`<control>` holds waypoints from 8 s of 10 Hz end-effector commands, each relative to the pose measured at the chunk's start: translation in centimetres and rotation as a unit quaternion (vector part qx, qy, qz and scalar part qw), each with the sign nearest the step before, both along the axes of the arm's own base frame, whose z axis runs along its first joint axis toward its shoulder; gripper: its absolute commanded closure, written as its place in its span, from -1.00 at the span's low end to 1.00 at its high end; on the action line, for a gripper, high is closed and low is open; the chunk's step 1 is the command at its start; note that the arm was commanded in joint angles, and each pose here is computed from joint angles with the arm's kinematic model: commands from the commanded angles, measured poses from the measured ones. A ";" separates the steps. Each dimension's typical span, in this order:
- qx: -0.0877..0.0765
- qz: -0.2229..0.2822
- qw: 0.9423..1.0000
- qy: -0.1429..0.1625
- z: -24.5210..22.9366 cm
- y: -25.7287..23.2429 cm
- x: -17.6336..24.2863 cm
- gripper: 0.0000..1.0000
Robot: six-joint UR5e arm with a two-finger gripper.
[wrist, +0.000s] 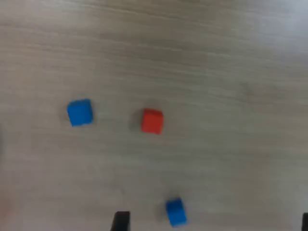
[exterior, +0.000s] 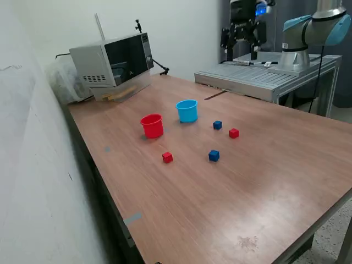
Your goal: Place red objects in the red bin, and blue objects in the blue bin.
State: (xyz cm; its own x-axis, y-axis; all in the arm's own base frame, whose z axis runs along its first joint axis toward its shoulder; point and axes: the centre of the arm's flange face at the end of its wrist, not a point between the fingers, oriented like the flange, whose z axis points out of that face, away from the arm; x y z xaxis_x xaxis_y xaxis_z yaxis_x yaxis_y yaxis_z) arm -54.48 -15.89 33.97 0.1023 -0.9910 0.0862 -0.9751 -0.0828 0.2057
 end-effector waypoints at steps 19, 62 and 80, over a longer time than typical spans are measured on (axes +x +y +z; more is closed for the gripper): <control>0.031 0.032 0.998 -0.051 -18.9 6.6 -4.3 -1.00; 0.046 0.075 0.995 -0.057 -22.2 7.2 -5.0 -1.00; 0.071 -0.006 0.997 -0.020 -9.2 18.9 -5.5 1.00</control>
